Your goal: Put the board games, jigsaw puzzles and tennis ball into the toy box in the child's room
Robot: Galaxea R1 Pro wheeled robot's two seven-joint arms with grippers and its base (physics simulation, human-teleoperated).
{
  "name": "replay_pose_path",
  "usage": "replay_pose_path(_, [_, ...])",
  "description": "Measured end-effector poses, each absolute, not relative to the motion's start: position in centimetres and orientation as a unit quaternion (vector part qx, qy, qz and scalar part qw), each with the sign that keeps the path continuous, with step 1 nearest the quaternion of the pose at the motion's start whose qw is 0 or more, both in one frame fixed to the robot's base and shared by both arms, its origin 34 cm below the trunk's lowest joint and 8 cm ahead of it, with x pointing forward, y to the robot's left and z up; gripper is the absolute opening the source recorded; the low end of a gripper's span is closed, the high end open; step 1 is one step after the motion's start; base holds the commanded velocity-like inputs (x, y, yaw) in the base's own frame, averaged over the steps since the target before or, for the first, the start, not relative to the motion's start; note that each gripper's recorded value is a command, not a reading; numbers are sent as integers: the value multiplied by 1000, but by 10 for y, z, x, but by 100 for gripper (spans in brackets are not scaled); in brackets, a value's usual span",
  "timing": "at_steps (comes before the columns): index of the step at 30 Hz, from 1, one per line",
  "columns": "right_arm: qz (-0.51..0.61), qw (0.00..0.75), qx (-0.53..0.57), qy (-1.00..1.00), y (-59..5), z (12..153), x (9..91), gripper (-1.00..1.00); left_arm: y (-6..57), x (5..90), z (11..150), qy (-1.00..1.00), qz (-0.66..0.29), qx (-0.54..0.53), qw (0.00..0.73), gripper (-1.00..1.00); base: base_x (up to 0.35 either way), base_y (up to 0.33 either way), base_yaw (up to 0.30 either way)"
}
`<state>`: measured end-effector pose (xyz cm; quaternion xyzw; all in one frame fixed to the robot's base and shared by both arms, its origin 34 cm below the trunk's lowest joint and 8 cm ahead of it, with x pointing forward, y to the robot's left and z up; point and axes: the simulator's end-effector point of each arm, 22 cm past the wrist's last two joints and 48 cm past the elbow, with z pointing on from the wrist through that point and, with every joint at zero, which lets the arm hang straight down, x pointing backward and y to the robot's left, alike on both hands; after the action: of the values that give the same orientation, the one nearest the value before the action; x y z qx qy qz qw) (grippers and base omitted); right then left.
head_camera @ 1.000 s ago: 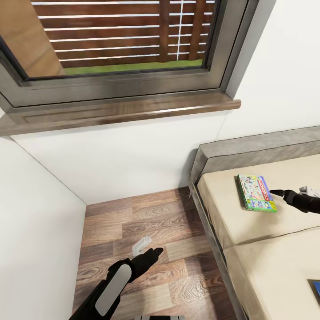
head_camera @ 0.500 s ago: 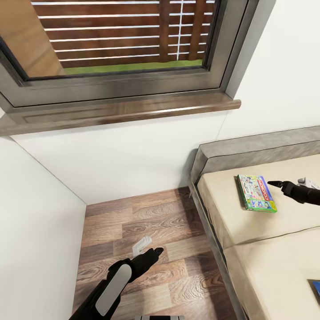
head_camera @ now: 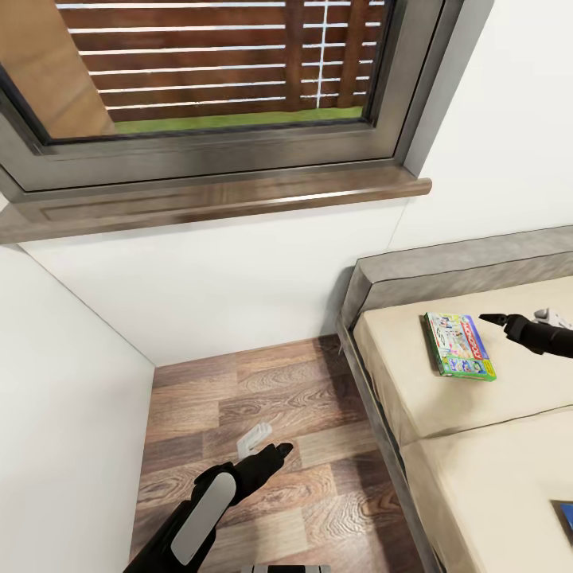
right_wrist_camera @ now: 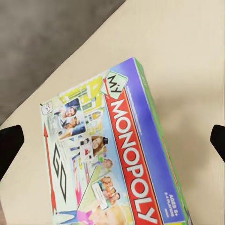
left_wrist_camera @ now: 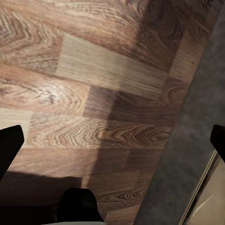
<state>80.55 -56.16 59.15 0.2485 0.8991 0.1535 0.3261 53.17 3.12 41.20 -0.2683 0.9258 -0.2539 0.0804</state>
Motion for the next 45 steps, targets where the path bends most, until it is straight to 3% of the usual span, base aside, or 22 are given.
replay_pose_path(45, [157,305,259,903,-558,555,803,100,31,513,388,928,-246,-275,52,100,0,0,0])
